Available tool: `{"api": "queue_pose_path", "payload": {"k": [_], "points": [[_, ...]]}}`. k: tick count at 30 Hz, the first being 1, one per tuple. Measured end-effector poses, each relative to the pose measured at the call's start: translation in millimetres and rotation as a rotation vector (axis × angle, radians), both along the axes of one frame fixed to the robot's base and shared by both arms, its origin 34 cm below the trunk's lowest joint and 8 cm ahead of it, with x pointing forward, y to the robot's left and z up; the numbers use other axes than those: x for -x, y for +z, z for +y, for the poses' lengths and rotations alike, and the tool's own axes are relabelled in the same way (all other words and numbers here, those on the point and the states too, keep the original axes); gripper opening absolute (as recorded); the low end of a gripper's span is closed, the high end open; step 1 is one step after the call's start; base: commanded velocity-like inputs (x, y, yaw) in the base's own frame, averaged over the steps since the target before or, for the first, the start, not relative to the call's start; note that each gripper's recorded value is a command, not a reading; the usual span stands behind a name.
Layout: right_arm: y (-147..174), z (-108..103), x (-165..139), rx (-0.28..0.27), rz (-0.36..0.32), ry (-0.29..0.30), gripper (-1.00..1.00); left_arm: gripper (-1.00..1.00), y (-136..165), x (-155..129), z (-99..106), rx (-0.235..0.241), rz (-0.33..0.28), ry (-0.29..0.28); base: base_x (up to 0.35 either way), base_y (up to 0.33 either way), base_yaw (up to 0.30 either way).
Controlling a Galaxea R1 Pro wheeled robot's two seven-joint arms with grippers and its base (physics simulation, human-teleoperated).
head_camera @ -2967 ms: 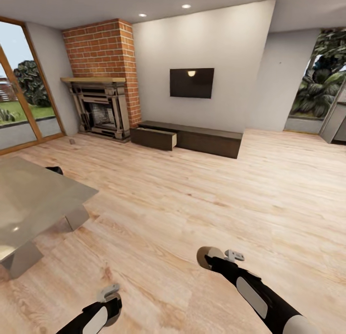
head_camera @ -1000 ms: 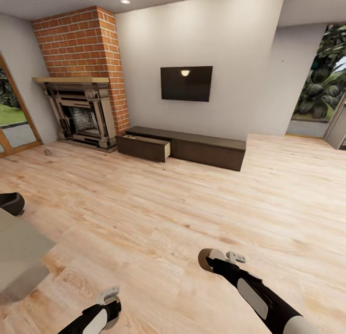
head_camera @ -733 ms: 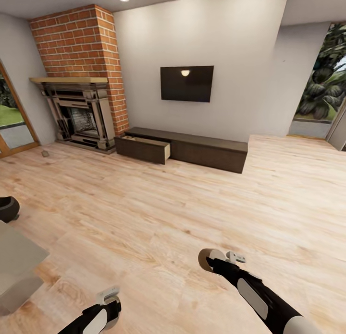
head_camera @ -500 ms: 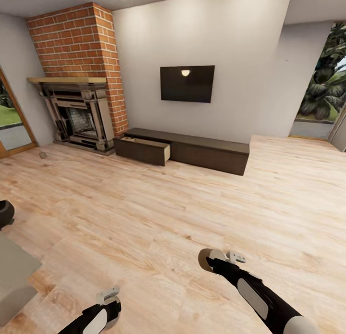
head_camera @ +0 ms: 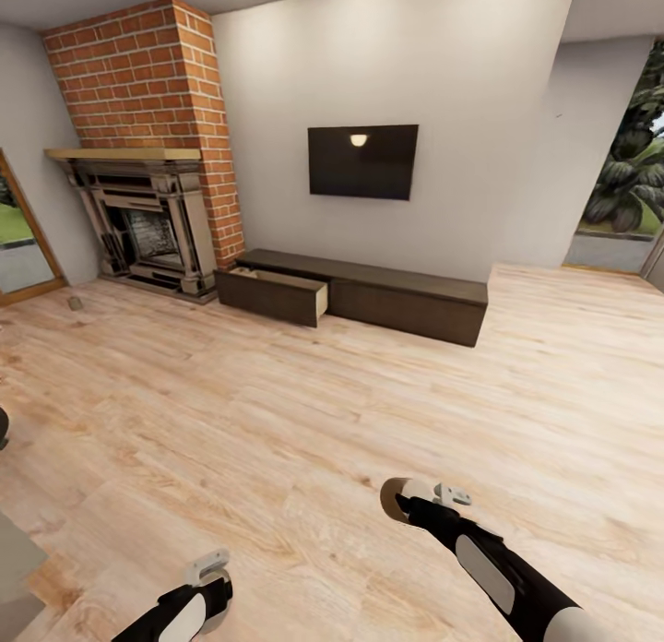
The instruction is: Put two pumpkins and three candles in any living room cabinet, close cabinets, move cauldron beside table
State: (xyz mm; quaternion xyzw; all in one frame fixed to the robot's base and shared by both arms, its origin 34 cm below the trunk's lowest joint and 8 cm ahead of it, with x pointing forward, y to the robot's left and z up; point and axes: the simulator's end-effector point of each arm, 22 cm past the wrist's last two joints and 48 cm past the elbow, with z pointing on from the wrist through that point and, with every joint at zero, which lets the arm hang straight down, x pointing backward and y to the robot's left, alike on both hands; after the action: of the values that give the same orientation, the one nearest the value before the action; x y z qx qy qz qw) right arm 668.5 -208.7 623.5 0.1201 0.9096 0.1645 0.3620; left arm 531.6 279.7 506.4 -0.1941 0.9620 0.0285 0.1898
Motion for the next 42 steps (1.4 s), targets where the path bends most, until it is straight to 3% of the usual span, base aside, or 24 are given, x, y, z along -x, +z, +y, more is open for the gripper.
{"api": "queue_pose_path", "payload": {"k": [42], "points": [[4.4, 0.3, -1.4, -0.002, -0.008, 0.002, -1.0, -1.0, 3.1, -2.4, -0.1, 0.001, -0.008, 0.001, 0.343, 0.0, 0.12]]}}
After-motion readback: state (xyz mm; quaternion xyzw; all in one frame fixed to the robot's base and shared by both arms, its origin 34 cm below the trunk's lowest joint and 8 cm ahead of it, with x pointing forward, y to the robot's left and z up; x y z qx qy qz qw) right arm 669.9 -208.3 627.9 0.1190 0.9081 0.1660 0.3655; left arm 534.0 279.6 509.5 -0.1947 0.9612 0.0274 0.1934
